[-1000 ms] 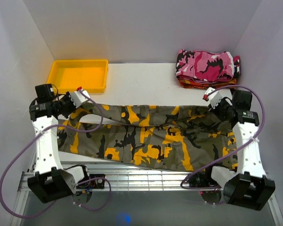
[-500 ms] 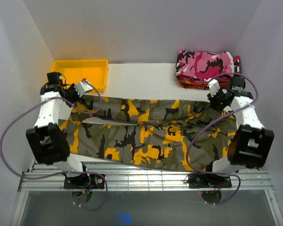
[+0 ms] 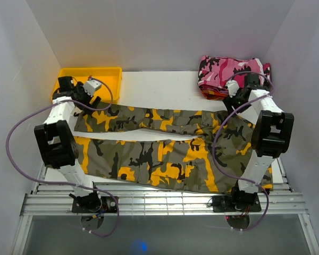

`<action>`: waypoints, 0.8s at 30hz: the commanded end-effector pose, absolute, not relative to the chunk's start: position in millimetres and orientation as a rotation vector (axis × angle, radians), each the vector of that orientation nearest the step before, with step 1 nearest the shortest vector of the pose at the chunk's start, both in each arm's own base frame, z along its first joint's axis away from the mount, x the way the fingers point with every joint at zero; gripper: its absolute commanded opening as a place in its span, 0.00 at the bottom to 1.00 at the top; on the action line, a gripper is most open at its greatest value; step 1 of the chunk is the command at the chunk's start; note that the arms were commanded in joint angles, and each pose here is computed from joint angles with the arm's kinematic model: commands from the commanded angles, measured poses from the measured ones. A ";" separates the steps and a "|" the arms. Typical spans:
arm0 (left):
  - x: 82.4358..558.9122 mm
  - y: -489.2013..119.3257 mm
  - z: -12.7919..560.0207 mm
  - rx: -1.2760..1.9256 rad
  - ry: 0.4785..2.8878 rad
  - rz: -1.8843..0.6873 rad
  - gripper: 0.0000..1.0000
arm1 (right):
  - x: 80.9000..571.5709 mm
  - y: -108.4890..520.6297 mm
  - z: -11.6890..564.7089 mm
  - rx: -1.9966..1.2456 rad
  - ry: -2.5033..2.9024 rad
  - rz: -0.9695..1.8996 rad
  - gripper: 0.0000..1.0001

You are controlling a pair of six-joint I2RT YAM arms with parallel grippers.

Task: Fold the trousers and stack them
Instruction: Flatten the trousers out

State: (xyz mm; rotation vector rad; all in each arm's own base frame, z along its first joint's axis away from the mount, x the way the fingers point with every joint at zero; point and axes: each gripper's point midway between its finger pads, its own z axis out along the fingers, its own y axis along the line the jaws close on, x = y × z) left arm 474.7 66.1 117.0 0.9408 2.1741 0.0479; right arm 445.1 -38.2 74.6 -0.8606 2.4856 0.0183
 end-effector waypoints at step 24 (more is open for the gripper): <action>389.4 137.0 12.8 0.034 2.699 -0.134 0.58 | 305.6 -20.6 46.8 -0.926 2.783 0.175 0.46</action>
